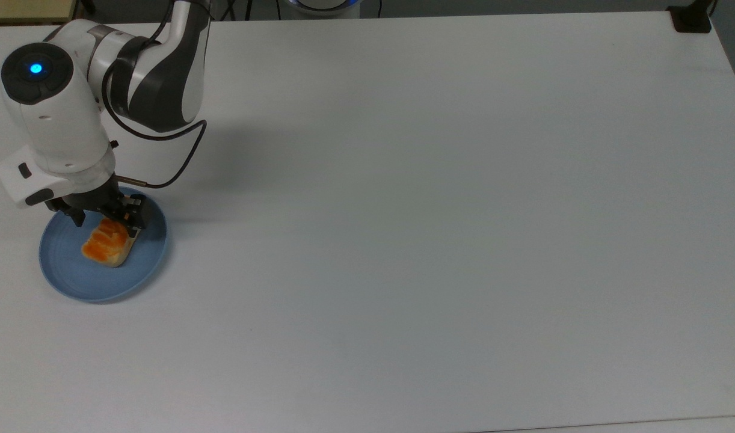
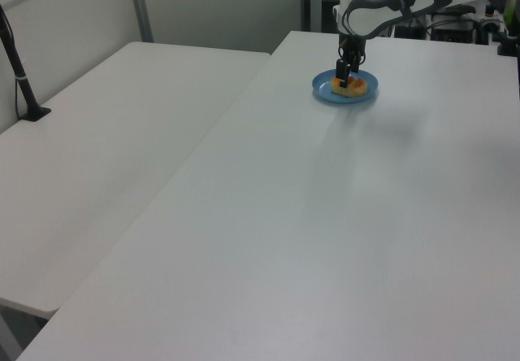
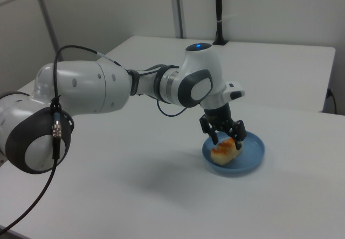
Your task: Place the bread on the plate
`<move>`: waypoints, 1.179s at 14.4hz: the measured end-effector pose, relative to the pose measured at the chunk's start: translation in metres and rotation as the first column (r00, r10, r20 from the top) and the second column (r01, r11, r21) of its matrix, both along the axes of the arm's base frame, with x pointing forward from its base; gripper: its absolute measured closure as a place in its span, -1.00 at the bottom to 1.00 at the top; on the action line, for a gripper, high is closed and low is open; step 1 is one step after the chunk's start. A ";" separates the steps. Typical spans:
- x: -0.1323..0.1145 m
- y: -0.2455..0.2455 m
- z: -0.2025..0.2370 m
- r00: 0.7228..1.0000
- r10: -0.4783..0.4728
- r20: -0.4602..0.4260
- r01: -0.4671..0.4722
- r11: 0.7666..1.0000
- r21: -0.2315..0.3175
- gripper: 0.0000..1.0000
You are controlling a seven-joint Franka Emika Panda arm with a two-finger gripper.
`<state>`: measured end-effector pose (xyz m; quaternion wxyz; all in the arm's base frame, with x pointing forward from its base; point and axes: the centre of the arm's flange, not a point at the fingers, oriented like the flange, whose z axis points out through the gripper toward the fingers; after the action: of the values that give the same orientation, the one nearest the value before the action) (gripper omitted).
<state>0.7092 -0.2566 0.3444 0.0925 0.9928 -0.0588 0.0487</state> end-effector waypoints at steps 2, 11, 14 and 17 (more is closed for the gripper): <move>0.000 0.000 -0.001 1.000 0.000 -0.002 0.000 1.000 0.000 -1.00; -0.031 0.006 0.146 0.986 -0.148 0.074 0.138 0.983 0.121 -1.00; -0.068 0.028 0.225 0.981 -0.186 0.051 0.176 0.972 0.155 -1.00; -0.097 0.066 0.269 0.984 -0.175 -0.014 0.175 0.970 0.171 -1.00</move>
<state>0.6121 -0.1909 0.6134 0.0103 0.9880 -0.1500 0.0359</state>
